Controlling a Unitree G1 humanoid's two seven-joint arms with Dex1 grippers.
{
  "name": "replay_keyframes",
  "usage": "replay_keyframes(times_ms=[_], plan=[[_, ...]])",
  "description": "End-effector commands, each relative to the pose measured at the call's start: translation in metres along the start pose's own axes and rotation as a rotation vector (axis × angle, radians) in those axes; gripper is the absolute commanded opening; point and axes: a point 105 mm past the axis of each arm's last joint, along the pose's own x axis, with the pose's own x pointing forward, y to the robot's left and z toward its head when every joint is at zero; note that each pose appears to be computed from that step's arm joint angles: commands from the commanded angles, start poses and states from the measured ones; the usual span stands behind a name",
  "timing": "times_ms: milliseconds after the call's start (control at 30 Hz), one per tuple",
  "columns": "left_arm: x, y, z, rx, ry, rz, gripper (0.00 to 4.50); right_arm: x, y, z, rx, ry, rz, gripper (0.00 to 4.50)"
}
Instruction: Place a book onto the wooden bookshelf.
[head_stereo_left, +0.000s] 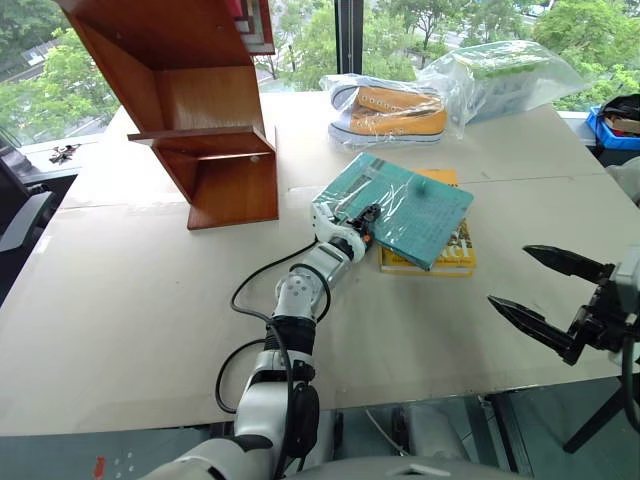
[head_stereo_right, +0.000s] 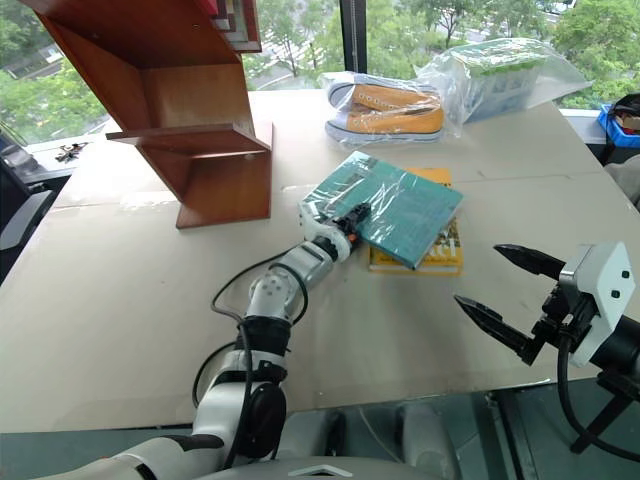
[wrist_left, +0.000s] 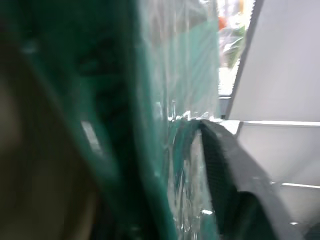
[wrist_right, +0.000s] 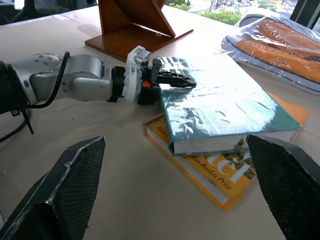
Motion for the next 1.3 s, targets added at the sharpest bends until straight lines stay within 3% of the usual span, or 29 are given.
replay_keyframes(times_ms=[33, 133, 333, 433, 600, 700, 833, 933, 1000, 1167, 1233, 1300], plan=[[-0.004, -0.025, -0.001, -0.016, 0.037, -0.098, 0.08, 0.003, 0.003, 0.005, -0.032, -0.039, 0.004, 4.50], [-0.034, -0.072, 0.016, 0.108, 0.078, -0.251, 0.08, 0.006, 0.000, 0.005, -0.031, -0.057, 0.005, 4.50], [-0.101, -0.168, 0.011, 0.665, 0.222, -0.517, 0.08, 0.002, -0.018, 0.009, -0.056, -0.080, 0.007, 4.50], [-0.120, -0.197, 0.010, 1.231, 0.250, -0.529, 0.08, 0.002, -0.030, 0.022, -0.088, -0.109, 0.023, 4.50], [-0.131, -0.247, 0.017, 1.967, 0.140, -0.587, 0.08, 0.007, -0.052, 0.039, -0.101, -0.174, 0.027, 4.50], [-0.129, -0.268, 0.036, 2.401, 0.049, -0.478, 0.08, 0.013, -0.059, 0.040, -0.105, -0.191, 0.047, 4.50], [-0.128, -0.281, 0.083, 2.716, 0.018, -0.190, 0.08, 0.028, -0.063, 0.039, -0.115, -0.215, 0.088, 4.50], [-0.132, -0.279, 0.117, 2.856, 0.092, 0.046, 0.08, 0.039, -0.064, 0.038, -0.127, -0.241, 0.109, 4.50], [-0.138, -0.269, 0.144, 2.883, 0.220, 0.248, 0.08, 0.044, -0.065, 0.040, -0.140, -0.259, 0.117, 4.50], [-0.139, -0.237, 0.182, 2.789, 0.477, 0.504, 0.08, 0.047, -0.067, 0.044, -0.165, -0.284, 0.114, 4.50], [-0.141, -0.213, 0.193, 2.744, 0.676, 0.604, 0.08, 0.045, -0.065, 0.047, -0.177, -0.292, 0.111, 4.50], [-0.137, -0.210, 0.200, 2.705, 0.708, 0.657, 0.08, 0.044, -0.064, 0.050, -0.189, -0.299, 0.106, 4.50]])
